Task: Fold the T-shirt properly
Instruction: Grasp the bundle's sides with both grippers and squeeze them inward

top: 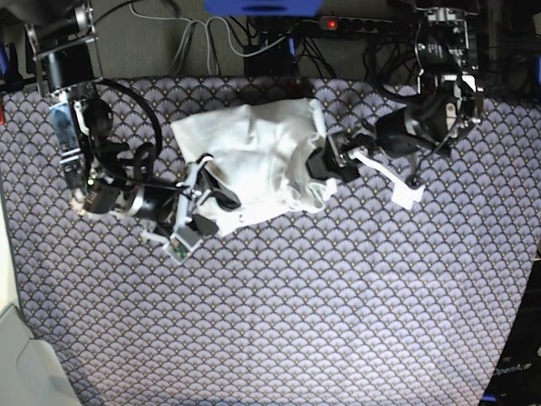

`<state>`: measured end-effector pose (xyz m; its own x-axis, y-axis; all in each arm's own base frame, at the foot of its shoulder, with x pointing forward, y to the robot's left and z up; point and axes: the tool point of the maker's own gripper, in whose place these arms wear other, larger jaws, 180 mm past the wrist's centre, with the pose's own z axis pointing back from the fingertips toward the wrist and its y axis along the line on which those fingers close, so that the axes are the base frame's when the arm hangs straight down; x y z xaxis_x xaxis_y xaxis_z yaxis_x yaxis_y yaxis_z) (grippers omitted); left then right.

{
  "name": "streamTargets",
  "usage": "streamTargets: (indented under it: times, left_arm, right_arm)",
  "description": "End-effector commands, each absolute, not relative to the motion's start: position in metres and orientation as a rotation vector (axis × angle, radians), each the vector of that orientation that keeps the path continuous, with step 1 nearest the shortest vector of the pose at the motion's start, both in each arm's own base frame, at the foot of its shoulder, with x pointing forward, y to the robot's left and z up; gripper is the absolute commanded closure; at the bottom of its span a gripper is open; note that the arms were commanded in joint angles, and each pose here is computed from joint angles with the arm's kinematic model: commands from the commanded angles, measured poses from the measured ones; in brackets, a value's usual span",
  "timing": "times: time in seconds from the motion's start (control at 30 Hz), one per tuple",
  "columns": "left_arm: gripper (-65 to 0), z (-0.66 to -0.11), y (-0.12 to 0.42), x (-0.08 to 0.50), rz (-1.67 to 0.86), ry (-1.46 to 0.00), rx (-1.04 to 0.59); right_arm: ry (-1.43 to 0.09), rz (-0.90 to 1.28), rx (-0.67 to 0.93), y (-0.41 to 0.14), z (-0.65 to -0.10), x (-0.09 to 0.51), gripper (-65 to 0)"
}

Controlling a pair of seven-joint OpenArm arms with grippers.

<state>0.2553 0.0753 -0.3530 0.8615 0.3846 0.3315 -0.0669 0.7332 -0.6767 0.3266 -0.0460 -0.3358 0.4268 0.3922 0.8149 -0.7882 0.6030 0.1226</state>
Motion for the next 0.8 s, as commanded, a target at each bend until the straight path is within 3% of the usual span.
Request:
streamTargets:
  times: [0.0,0.23,0.77]
  left_arm:
    - [-62.8,-0.345,0.073,0.262,0.240,-0.510,-0.710]
    - [-62.8,-0.353,0.057,0.266,0.148,-0.513,-0.623]
    - [-62.8,-0.398,0.040,0.273,0.201,-0.443,-0.623]
  right_arm:
    - [-0.899,0.791,0.556,-0.043,-0.317,0.336,-37.0]
    - [-0.891,0.795,0.541,-0.050,-0.319,0.336,-37.0]
    - [-0.884,0.794,0.516,-0.061,-0.320,0.337,-37.0]
